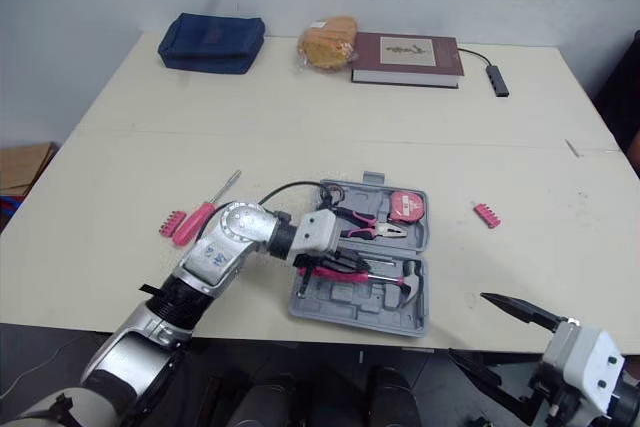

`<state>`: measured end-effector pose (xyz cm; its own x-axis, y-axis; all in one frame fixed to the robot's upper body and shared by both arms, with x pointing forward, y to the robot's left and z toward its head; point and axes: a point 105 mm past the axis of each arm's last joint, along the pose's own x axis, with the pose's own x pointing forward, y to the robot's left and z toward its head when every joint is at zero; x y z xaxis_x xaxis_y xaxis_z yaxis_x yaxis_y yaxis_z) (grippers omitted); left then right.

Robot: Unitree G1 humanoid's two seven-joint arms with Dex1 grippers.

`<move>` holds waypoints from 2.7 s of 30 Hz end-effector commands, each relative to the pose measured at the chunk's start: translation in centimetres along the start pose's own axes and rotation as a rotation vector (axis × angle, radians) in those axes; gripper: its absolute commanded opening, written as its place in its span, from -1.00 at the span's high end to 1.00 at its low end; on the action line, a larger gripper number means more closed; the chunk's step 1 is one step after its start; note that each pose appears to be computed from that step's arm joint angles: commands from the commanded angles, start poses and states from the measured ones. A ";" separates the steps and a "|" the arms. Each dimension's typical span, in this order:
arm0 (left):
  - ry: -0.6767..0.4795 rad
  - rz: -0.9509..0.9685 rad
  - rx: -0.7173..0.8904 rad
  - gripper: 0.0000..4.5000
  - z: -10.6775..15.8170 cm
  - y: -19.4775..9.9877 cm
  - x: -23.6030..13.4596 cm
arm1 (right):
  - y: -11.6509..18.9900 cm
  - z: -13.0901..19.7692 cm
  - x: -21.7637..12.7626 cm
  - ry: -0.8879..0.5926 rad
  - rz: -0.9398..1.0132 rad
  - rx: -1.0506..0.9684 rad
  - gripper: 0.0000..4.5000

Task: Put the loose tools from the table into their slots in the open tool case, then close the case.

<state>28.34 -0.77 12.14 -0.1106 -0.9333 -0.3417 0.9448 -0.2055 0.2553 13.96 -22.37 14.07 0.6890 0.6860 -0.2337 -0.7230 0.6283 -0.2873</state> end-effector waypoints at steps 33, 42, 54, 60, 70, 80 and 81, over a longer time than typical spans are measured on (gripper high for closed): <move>0.550 -0.105 -0.160 0.99 -9.8 -3.3 0.6 | 0.0 0.2 -0.4 -0.003 -0.038 -0.021 -1.00; 0.099 -0.083 -0.070 0.99 -1.3 -0.6 -0.4 | -0.5 0.2 -1.0 0.010 -0.044 -0.039 -1.00; 0.029 0.234 -0.005 0.44 -0.4 1.3 -15.9 | -5.6 0.3 -5.5 0.063 -0.116 -0.213 -1.00; 0.055 0.562 -0.028 -0.84 -2.7 1.2 -23.9 | -7.2 -0.3 -6.9 0.061 -0.200 -0.262 -1.00; 0.353 1.147 -0.298 -0.99 -9.1 -8.0 -39.7 | -10.0 -5.8 -12.1 0.187 -0.420 -0.254 -1.00; 0.254 1.188 -0.306 -0.99 -9.0 -8.2 -39.3 | -9.5 -5.0 -9.5 0.079 -0.395 -0.231 -1.00; 0.229 1.174 -0.300 -0.99 -8.7 -7.9 -38.9 | -9.4 -4.4 -8.8 0.053 -0.377 -0.231 -1.00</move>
<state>27.49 40.45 14.08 0.8795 -0.3935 -0.2677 0.4644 0.8327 0.3017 14.31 -37.26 13.27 0.9140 0.3621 -0.1833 -0.4003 0.7301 -0.5539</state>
